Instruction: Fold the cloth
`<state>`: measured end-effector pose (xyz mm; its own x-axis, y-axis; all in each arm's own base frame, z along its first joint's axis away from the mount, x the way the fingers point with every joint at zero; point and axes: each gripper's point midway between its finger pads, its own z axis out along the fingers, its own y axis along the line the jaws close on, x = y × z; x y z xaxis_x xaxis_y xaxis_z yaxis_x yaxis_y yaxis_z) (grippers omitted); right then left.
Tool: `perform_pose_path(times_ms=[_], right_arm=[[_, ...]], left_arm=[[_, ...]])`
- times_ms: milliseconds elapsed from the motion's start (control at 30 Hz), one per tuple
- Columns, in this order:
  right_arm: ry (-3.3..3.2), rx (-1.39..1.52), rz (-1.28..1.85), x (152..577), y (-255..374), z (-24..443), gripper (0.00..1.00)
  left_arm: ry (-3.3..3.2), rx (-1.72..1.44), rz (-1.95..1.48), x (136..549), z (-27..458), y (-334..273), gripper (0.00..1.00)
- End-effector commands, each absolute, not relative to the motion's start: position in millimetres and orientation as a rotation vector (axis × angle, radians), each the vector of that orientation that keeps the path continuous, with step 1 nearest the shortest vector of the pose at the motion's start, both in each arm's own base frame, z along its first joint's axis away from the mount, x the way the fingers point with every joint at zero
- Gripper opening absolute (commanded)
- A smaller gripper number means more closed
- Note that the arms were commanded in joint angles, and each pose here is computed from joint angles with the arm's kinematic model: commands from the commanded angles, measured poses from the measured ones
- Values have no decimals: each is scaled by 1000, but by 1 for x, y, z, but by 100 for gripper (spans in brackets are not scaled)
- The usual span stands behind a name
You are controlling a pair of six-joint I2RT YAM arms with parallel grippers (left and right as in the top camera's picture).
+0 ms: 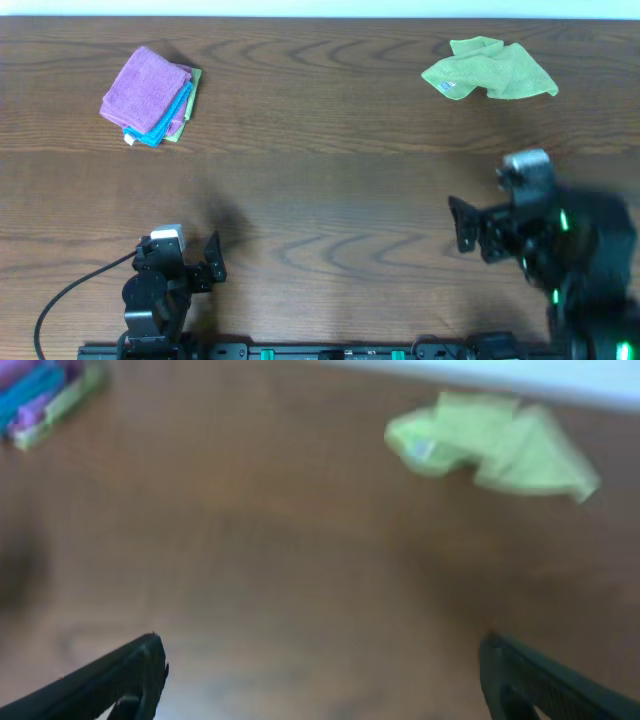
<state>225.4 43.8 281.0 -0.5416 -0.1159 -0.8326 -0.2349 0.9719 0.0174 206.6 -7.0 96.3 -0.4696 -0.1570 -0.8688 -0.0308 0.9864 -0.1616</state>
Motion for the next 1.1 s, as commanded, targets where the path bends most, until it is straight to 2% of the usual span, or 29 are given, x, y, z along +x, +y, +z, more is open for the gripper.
perform_pose_path(times_ms=[0,233,667,800,1067], right_arm=[[2085,-199,109,212,31,254,99],[2053,-87,74,190,14,184,99],[2145,-64,154,188,21,91,99],[2169,-44,170,190,22,75,99],[2164,-41,160,190,20,76,99]], left_arm=[[2058,-146,-140,207,93,-5,96],[2058,-146,-140,207,93,-5,95],[2058,-146,-140,207,93,-5,95],[2058,-146,-140,207,93,-5,95],[2058,-146,-140,207,93,-5,95]])
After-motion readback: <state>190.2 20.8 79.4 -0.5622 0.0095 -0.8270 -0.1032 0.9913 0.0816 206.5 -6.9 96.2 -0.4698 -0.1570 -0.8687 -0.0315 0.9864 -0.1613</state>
